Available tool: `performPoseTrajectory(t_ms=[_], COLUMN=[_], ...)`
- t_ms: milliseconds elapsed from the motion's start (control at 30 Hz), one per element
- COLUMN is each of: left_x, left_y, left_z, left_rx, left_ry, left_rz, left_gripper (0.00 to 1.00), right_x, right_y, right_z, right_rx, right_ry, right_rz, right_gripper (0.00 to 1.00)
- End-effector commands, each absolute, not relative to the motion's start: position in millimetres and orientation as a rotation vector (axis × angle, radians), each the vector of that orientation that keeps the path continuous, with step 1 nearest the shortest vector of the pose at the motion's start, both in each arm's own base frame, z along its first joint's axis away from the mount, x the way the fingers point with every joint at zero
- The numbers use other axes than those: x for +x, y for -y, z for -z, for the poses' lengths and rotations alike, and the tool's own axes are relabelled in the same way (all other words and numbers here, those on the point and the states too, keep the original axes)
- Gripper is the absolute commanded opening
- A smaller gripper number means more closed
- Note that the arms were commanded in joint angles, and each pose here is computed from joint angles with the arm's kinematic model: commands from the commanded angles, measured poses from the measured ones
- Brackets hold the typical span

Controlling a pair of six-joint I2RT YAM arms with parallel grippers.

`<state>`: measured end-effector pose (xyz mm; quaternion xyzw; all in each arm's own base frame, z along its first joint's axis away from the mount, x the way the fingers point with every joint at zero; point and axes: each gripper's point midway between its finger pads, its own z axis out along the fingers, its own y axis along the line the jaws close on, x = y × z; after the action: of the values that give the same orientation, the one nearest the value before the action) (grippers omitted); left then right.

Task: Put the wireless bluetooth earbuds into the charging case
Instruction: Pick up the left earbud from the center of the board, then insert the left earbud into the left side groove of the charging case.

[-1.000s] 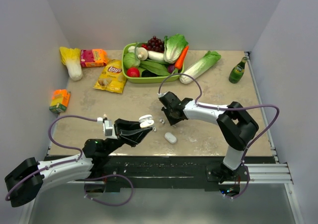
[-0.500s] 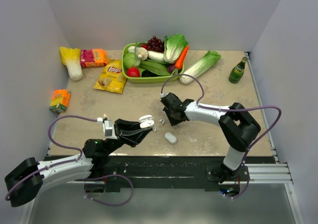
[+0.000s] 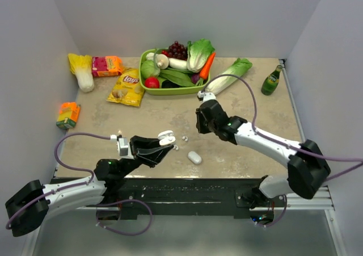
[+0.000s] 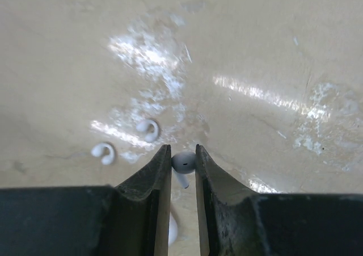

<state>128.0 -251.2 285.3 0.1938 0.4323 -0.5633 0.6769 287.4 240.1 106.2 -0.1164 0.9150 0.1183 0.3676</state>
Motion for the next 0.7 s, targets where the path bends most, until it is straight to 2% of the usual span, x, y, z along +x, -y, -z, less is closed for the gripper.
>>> performPoseTrajectory(t_ms=[0,267,500,667], left_x=[121,152,167,178], left_y=[222,220,237,254], left_z=[-236,-267,-308,-316], left_rx=[0.426,0.346,0.318,0.335], left_ry=[-0.974,-0.907,-0.776,-0.757], left_rz=[1.181,1.01,0.969,0.936], left_gripper=[0.0,0.0,0.0,0.0], right_x=[295,270,248,236], right_y=[-251,-257,-262,-259], right_z=[-173,-275,-328,-351], right_rx=[-0.195,-0.157,-0.201,-0.211], right_ry=[-2.132,-1.778,-1.572,-1.484], right_rz=[-0.488,-0.828,-1.002,-1.061], right_gripper=[0.0,0.0,0.0,0.0])
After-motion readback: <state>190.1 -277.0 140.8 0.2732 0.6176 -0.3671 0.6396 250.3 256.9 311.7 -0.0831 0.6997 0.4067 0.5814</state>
